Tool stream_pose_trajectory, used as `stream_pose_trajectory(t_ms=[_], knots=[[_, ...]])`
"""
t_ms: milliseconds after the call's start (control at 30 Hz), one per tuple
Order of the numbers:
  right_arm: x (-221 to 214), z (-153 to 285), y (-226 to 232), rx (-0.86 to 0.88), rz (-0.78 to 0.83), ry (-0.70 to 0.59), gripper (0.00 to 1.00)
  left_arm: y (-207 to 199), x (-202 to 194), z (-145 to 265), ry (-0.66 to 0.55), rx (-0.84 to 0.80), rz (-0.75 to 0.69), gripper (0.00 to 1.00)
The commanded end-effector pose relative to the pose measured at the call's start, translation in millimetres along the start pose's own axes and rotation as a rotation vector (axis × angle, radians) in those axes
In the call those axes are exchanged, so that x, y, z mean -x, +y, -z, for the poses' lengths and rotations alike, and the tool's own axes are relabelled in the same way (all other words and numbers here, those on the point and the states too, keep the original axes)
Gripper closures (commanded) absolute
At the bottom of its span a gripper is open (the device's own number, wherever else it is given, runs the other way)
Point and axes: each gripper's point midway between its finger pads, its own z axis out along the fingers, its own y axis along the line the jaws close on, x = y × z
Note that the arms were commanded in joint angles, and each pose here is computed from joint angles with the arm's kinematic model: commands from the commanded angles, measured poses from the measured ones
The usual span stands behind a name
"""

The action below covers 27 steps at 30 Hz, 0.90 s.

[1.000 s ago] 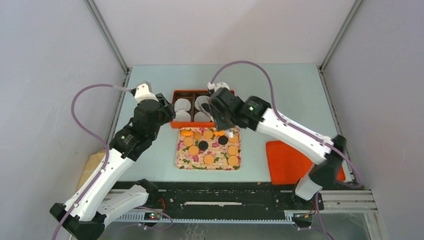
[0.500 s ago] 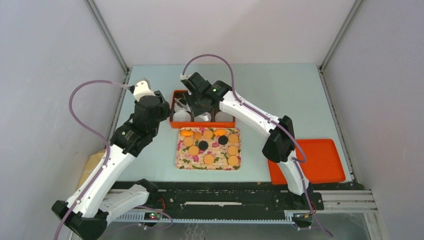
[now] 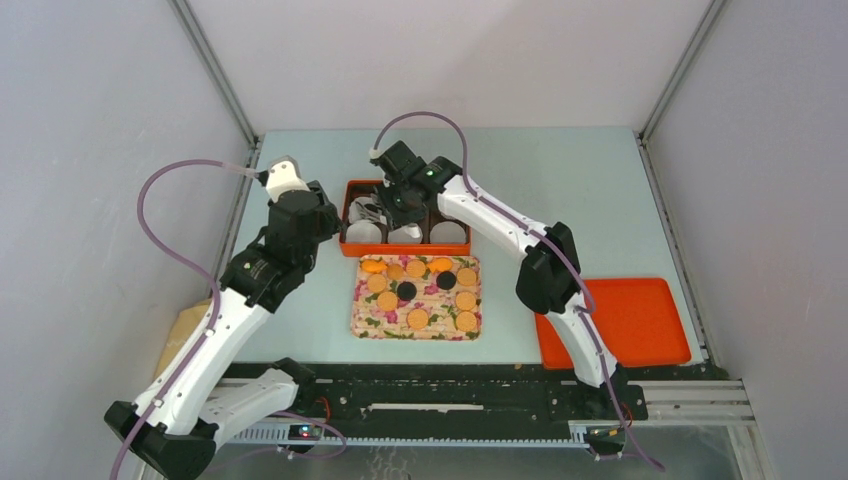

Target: Pack the cookies

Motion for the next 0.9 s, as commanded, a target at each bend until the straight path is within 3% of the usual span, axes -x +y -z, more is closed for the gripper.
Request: stream_pose_trajectory(t_ms=[0, 133, 267, 500, 600, 867], knots=[[27.9, 6.7, 12.4, 0.067, 0.021, -0.093, 1.00, 2.4, 4.2, -1.7, -0.024, 0.004, -0.003, 0.48], [31.3, 4.3, 11.6, 0.063, 0.023, -0.111, 0.97, 0.6, 1.7, -3.5, -0.020, -0.004, -0.003, 0.48], [35.5, 5.8, 8.4, 0.042, 0.018, -0.138, 0.65, -3.2, -4.1, -6.2, -0.001, -0.021, -0.011, 0.47], [36.1, 13.1, 6.2, 0.040, 0.014, -0.145, 0.47, -11.5, -11.4, -8.3, 0.024, -0.067, -0.022, 0.45], [40.9, 18.6, 4.2, 0.040, 0.011, -0.162, 0.43, -14.9, -13.6, -9.3, 0.033, -0.082, -0.022, 0.45], [47.5, 60.8, 1.7, 0.008, 0.006, -0.273, 0.46, -14.1, -4.2, -2.8, 0.000, -0.093, -0.001, 0.45]])
